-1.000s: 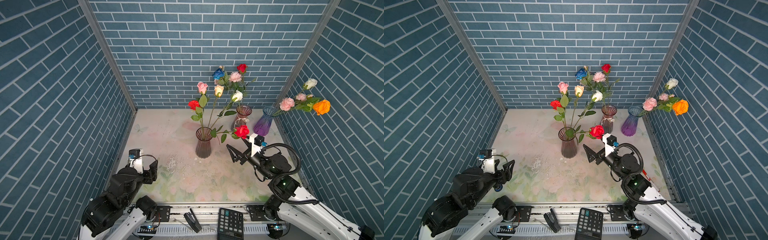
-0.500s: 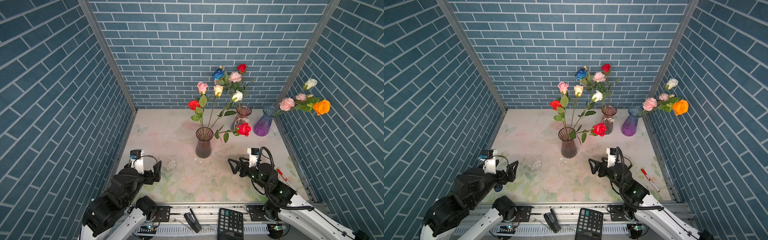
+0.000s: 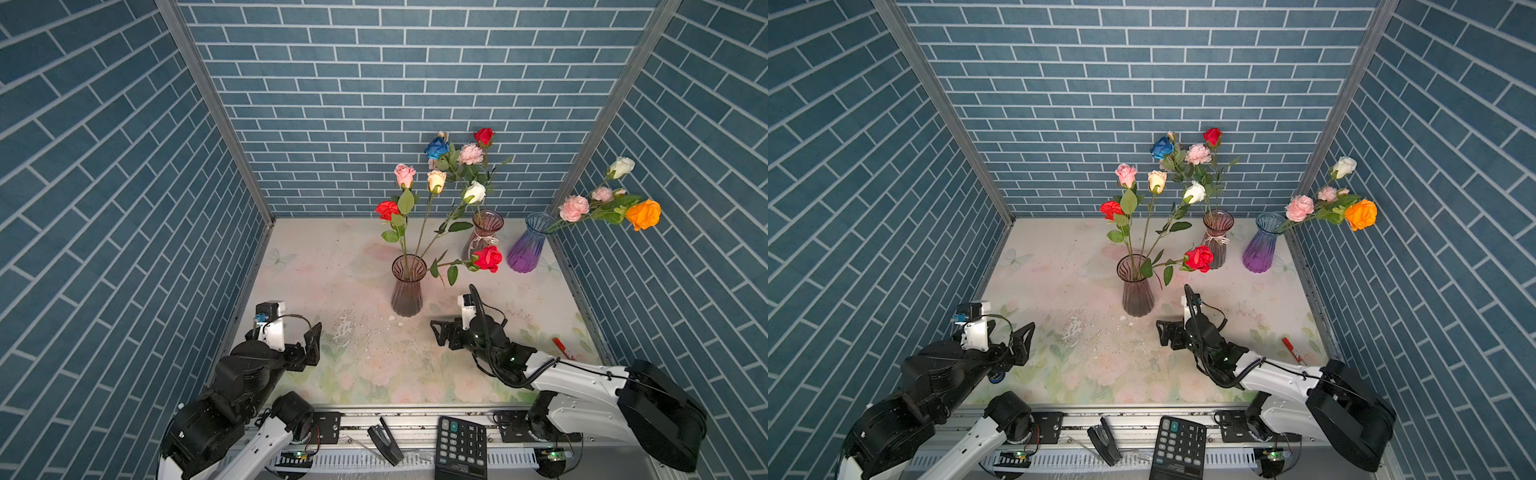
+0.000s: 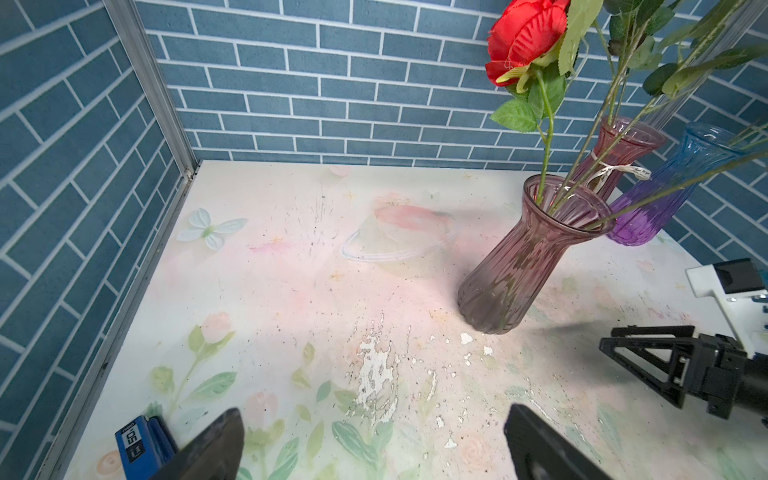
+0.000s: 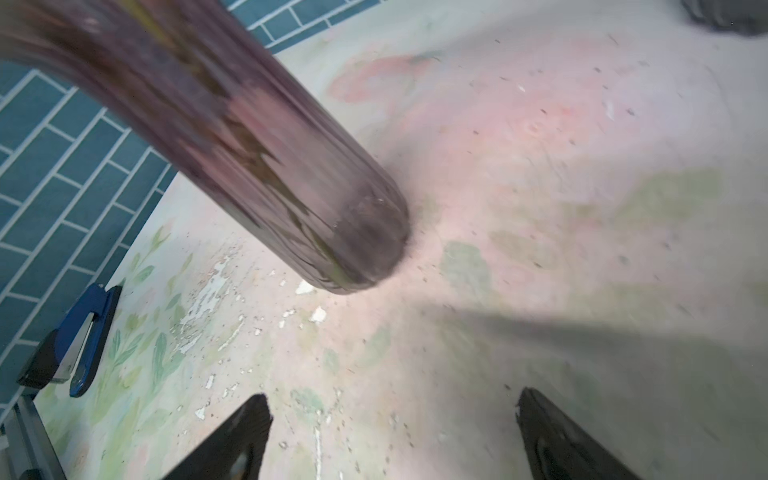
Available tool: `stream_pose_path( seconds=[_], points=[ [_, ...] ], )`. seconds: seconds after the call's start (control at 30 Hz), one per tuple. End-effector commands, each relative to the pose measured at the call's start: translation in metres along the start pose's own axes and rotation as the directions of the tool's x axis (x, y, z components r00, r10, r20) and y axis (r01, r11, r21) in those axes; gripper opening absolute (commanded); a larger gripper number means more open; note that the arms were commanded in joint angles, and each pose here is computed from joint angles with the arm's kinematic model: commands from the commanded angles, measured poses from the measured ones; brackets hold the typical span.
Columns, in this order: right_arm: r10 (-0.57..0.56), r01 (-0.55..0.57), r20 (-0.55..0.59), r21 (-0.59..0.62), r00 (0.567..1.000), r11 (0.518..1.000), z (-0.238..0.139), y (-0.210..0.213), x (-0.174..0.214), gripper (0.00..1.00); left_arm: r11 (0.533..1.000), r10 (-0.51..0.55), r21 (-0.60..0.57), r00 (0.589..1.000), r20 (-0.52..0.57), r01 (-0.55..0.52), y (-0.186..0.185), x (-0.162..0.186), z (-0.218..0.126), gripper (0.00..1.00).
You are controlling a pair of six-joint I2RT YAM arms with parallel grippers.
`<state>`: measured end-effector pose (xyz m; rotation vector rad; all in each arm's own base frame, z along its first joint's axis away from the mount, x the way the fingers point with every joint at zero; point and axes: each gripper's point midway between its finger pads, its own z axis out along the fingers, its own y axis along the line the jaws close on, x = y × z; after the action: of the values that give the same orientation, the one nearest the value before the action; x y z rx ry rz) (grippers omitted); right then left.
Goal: Arrange the flowers into the vase
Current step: 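Grasp the mauve vase nearest the robot with the right gripper, then slide the mauve vase farther from the robot with the right gripper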
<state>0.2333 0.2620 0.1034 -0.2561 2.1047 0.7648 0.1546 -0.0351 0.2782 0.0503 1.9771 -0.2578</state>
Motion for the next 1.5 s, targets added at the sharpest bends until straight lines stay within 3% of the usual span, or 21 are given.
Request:
stream_pose_path(
  seconds=[0.0,0.17,0.5,0.83,1.47],
  points=[
    [-0.198,0.22,0.242,-0.068,0.95,0.973,0.006,0.036,-0.04,0.96,1.0,-0.005,-0.007,1.0,0.022,0.005,0.003,0.0,-0.003,1.0],
    [-0.305,0.371,0.408,-0.09,0.86,0.924,0.024,0.057,-0.036,0.96,1.0,-0.015,0.021,0.998,0.055,0.013,0.002,-0.002,-0.009,1.0],
    [-0.329,0.334,0.417,0.064,0.847,0.941,0.066,0.05,-0.048,0.96,0.997,-0.013,0.074,0.996,0.084,0.006,-0.004,-0.003,-0.014,1.0],
    [-0.269,0.242,0.395,0.118,0.878,0.963,0.096,0.028,-0.048,0.92,0.995,-0.025,0.096,0.992,0.127,0.013,-0.003,-0.006,-0.023,1.0],
    [-0.376,0.403,0.243,-0.07,0.894,0.913,0.156,0.048,-0.036,0.88,0.995,-0.026,0.101,0.99,0.137,0.012,-0.003,-0.006,-0.025,1.0]
  ],
)
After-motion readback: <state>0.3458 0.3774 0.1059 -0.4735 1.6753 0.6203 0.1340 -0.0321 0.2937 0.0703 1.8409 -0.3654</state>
